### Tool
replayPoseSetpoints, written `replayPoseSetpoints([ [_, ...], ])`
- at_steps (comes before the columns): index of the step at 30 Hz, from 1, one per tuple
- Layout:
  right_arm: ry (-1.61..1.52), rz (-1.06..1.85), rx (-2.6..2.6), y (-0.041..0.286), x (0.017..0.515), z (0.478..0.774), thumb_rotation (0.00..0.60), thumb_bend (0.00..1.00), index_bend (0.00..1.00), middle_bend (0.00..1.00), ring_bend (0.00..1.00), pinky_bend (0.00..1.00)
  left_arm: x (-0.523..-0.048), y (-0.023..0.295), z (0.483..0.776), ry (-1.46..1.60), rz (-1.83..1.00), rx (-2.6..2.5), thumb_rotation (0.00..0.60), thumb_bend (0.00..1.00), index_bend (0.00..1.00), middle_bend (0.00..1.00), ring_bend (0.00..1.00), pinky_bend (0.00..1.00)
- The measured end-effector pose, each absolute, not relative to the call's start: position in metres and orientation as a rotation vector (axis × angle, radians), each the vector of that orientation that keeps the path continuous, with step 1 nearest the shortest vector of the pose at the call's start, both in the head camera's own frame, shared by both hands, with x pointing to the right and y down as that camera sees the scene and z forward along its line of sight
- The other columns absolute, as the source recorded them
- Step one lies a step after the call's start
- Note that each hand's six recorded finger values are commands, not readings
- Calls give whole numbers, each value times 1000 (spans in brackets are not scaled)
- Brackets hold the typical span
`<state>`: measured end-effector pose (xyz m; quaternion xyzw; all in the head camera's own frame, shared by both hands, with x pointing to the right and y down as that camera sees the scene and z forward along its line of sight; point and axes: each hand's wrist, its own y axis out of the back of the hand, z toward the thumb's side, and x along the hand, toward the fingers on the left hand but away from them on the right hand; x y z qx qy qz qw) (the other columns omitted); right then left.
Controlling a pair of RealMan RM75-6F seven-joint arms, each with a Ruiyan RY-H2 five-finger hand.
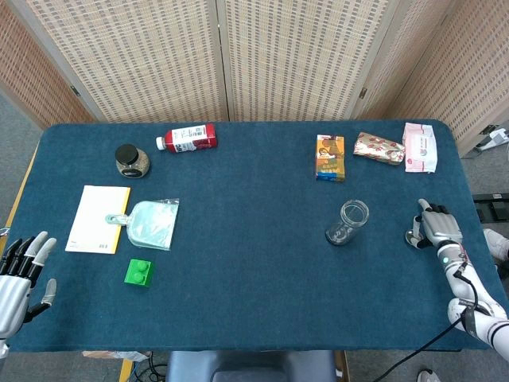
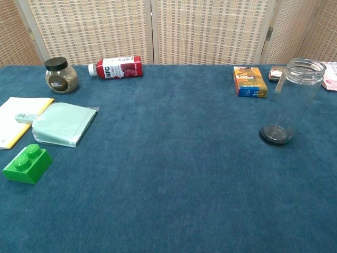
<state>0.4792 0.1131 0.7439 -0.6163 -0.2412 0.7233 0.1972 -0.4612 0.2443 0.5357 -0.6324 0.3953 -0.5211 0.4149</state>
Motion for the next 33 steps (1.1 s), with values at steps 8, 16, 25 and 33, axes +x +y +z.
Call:
replayPoseSetpoints([
  [8, -686, 2027, -1710, 111, 482, 740, 600, 361, 669, 5, 0, 0, -461, 244, 535, 993, -1302, -1589, 600, 505, 0, 5, 0, 0],
  [16, -703, 1996, -1694, 104, 481, 728, 600, 360, 669, 5, 0, 0, -461, 244, 535, 994, -1301, -1585, 600, 505, 0, 5, 0, 0],
  [25, -723, 1930, -1680, 89, 471, 702, 600, 354, 669, 5, 0, 0, -459, 245, 536, 988, -1301, -1581, 600, 505, 0, 6, 0, 0],
  [33, -747, 1850, -1695, 71, 447, 667, 600, 345, 669, 5, 0, 0, -458, 245, 538, 981, -1309, -1573, 600, 505, 0, 5, 0, 0],
])
